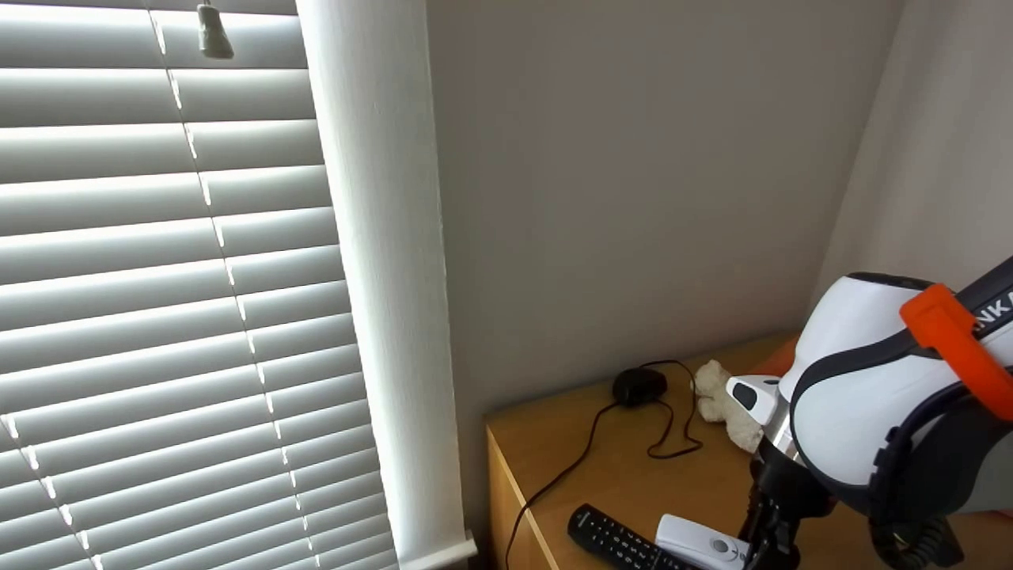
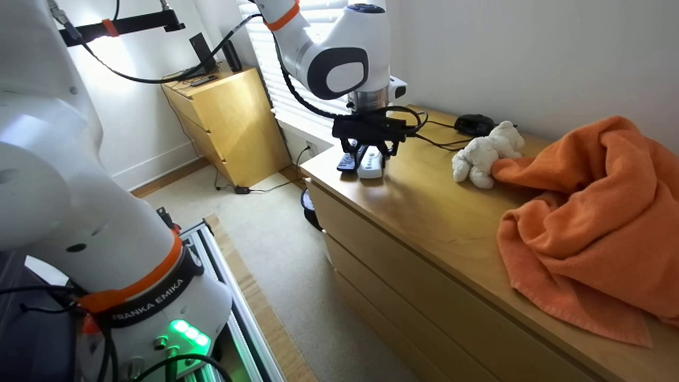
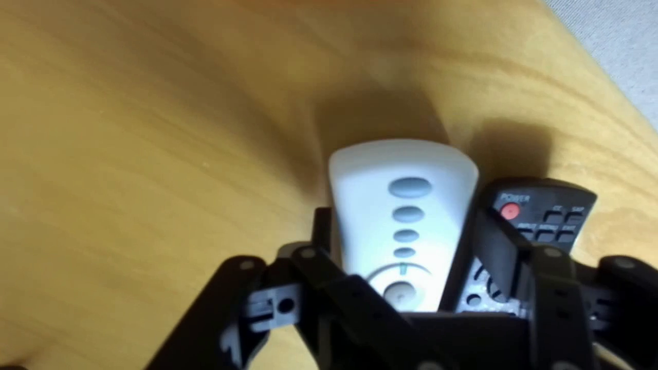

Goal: Push the orange towel to the right then move the white remote control to the left.

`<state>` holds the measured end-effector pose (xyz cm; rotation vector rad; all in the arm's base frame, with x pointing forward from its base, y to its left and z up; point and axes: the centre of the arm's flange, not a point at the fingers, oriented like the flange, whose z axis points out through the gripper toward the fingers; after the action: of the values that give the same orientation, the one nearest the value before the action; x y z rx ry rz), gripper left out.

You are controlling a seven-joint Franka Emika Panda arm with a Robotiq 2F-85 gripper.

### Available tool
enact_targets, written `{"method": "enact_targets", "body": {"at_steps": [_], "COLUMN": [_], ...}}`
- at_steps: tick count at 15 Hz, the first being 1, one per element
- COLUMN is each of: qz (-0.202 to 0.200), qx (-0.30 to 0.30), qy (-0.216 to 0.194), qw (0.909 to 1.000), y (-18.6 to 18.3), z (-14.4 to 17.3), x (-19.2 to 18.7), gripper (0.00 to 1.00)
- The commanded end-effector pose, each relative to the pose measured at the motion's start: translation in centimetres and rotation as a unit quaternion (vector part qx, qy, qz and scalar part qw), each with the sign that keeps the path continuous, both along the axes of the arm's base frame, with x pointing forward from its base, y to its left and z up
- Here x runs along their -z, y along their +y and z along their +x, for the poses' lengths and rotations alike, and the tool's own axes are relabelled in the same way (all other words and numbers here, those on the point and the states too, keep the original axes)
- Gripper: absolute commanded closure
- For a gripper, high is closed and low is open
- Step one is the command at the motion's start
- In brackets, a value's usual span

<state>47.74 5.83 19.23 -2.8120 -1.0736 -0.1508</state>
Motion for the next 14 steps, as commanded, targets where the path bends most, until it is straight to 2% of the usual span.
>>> {"method": "enact_targets", "body": {"at_steps": [1, 4, 9, 11, 14], "qz": [0.006, 0.012, 0.022, 0.016, -0.007], "qx": [-0.007, -0.002, 0.089, 0.146, 0.227], "qy": [-0.012, -0.015, 0.023, 0.045, 0.034], "qw": [0.9999, 0.9998, 0.9955, 0.9882, 0.9732], "y": [-0.4, -0.5, -1.3, -2.0, -4.3], "z": [0.2, 0.5, 0.2, -0.4, -1.4], "x": [-0.4, -2.0, -6.4, -8.9, -12.7], "gripper": [0.01, 0.00, 0.00, 0.00, 0.00]}}
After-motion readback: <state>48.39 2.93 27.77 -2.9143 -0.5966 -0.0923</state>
